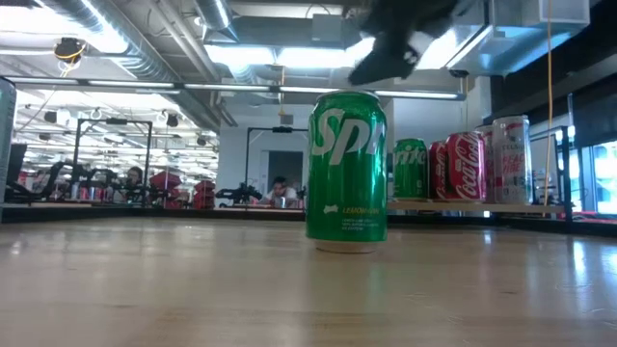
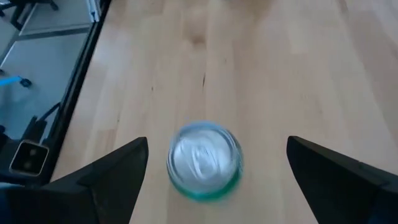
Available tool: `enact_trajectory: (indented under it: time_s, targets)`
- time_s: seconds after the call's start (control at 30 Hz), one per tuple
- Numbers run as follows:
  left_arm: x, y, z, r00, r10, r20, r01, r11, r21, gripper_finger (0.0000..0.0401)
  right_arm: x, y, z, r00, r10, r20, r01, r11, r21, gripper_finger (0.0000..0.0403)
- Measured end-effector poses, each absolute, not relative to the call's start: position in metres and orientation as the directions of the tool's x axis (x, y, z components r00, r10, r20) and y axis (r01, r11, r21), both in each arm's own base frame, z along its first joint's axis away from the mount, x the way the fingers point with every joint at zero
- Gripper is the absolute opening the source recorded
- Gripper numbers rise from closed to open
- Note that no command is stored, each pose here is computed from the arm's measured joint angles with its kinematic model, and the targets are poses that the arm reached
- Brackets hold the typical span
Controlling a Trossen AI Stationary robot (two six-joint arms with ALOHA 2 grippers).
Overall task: Place canned beverage on shelf
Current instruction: Put the top green soda can on the shelf aligned with the other green soda can
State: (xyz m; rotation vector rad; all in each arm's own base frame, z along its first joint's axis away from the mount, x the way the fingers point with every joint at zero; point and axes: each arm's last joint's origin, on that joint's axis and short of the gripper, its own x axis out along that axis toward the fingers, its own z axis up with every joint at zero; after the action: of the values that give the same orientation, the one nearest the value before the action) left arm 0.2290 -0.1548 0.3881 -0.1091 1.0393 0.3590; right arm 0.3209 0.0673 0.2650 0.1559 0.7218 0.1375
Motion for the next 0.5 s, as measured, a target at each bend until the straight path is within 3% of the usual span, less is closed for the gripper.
enact_trajectory:
  time_s: [0.23,0.5]
  targets:
    - [0.16,-0.158,0.354,0.526,0.15,-0.837,-0.423,0.9,-0.105,0.035,0.362,0.077,0.247,0.594,0.174,-0.785,-0.029,0.98,0.195,0.0369]
    - [0.142,-0.16,0.327,0.551,0.101,-0.828,-0.409,0.898,-0.163,0.035,0.377,0.084,0.229,0.509,0.199,-0.838,0.007,0.972,0.236,0.0369]
